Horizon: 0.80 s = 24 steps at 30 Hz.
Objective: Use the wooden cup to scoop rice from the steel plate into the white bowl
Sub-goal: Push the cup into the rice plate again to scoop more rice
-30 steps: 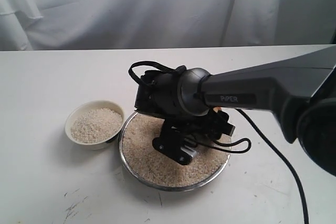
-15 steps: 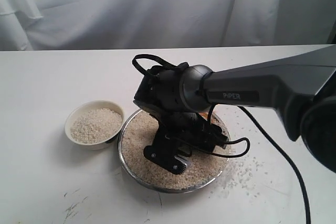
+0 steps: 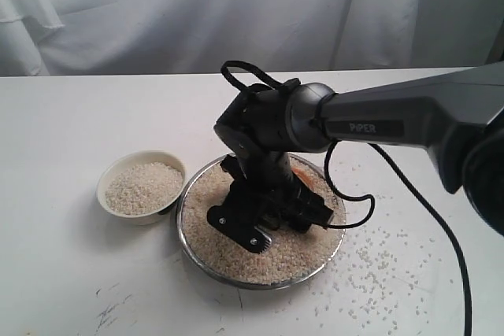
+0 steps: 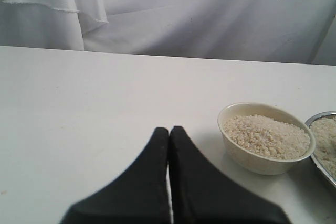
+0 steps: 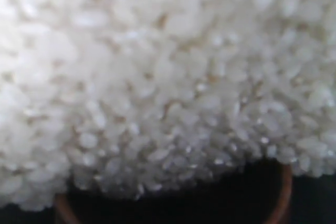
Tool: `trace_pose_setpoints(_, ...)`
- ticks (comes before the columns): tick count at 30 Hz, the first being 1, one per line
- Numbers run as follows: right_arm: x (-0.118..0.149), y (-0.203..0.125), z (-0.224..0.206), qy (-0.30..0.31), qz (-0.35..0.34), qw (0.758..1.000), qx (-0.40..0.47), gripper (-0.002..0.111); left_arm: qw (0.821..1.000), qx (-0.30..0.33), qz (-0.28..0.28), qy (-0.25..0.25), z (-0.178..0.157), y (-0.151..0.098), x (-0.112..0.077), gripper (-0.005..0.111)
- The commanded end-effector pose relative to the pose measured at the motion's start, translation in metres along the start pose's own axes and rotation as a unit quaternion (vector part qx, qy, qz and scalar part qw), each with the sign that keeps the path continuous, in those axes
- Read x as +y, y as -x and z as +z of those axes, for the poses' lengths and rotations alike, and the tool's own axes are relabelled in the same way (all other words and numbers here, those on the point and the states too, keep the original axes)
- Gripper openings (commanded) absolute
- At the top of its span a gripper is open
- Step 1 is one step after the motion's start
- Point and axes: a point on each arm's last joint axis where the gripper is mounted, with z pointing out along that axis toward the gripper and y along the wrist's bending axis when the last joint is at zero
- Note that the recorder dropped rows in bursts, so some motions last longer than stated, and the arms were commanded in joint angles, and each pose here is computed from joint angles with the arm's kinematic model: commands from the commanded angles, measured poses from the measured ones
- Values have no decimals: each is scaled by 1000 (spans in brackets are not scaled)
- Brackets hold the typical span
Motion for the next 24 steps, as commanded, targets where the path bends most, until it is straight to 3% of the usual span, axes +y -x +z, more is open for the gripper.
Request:
trace_pose_setpoints(1,-3,22,23,-7,36,996,-85,0,1000,-3,-2,-1,0,-1,0,0)
trace_pose_setpoints(24,-14,10,16,-53,104,977,-178,0,1000,-3,-2,-1,0,-1,0,0)
